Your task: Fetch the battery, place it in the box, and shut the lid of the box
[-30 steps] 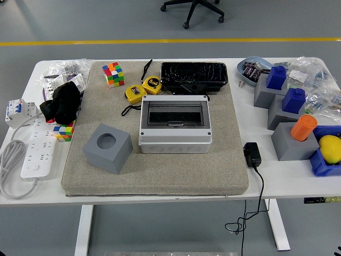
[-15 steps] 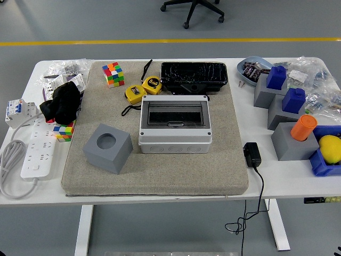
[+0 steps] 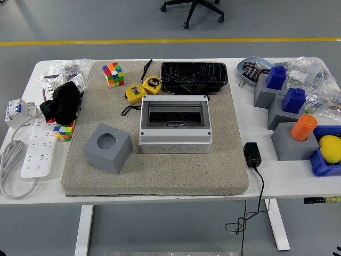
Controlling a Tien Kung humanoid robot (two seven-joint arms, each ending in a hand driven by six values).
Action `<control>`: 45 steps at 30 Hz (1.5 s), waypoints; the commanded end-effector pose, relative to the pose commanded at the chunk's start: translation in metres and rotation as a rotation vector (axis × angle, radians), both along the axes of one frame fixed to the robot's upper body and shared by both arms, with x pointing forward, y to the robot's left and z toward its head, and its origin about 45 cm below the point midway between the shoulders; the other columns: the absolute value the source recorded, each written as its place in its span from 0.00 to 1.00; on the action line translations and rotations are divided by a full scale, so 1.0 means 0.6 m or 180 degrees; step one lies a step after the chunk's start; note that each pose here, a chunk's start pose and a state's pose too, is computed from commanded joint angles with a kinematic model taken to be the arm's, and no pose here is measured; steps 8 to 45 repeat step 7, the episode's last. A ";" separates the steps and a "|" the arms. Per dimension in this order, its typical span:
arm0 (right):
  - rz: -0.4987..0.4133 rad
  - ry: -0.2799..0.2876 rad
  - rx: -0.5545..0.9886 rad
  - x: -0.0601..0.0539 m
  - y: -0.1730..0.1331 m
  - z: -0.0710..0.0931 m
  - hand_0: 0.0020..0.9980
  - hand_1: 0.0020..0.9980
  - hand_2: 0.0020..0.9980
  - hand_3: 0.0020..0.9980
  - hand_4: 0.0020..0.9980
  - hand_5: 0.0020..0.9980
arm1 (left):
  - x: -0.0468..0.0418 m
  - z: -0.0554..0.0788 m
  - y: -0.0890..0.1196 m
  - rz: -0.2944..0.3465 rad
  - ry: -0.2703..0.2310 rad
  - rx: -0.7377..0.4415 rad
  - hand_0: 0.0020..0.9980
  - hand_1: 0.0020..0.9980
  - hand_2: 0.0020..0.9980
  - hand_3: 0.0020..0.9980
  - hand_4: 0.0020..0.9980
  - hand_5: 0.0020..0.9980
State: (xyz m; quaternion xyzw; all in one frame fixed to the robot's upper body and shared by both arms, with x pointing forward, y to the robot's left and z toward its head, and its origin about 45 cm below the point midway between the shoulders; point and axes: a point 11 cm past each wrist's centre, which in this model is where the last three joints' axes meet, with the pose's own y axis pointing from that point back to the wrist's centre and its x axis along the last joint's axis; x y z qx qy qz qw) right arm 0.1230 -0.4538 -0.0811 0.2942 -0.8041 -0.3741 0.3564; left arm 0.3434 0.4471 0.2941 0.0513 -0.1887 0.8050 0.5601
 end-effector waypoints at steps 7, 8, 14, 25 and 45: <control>-0.0001 -0.0007 0.0000 0.002 0.000 0.000 0.83 0.82 0.77 0.81 1.00 1.00 | 0.000 0.000 0.000 0.0005 -0.0008 -0.0008 0.85 0.84 0.83 0.85 1.00 1.00; -0.0001 -0.0007 0.0000 0.002 0.000 0.000 0.83 0.82 0.77 0.81 1.00 1.00 | 0.000 0.000 0.000 0.0005 -0.0008 -0.0008 0.85 0.84 0.83 0.85 1.00 1.00; -0.0001 -0.0007 0.0000 0.002 0.000 0.000 0.83 0.82 0.77 0.81 1.00 1.00 | 0.000 0.000 0.000 0.0005 -0.0008 -0.0008 0.85 0.84 0.83 0.85 1.00 1.00; -0.0001 -0.0007 0.0000 0.002 0.000 0.000 0.83 0.82 0.77 0.81 1.00 1.00 | 0.000 0.000 0.000 0.0005 -0.0008 -0.0008 0.85 0.84 0.83 0.85 1.00 1.00; -0.0001 -0.0007 0.0000 0.002 0.000 0.000 0.83 0.82 0.77 0.81 1.00 1.00 | 0.000 0.000 0.000 0.0005 -0.0008 -0.0008 0.85 0.84 0.83 0.85 1.00 1.00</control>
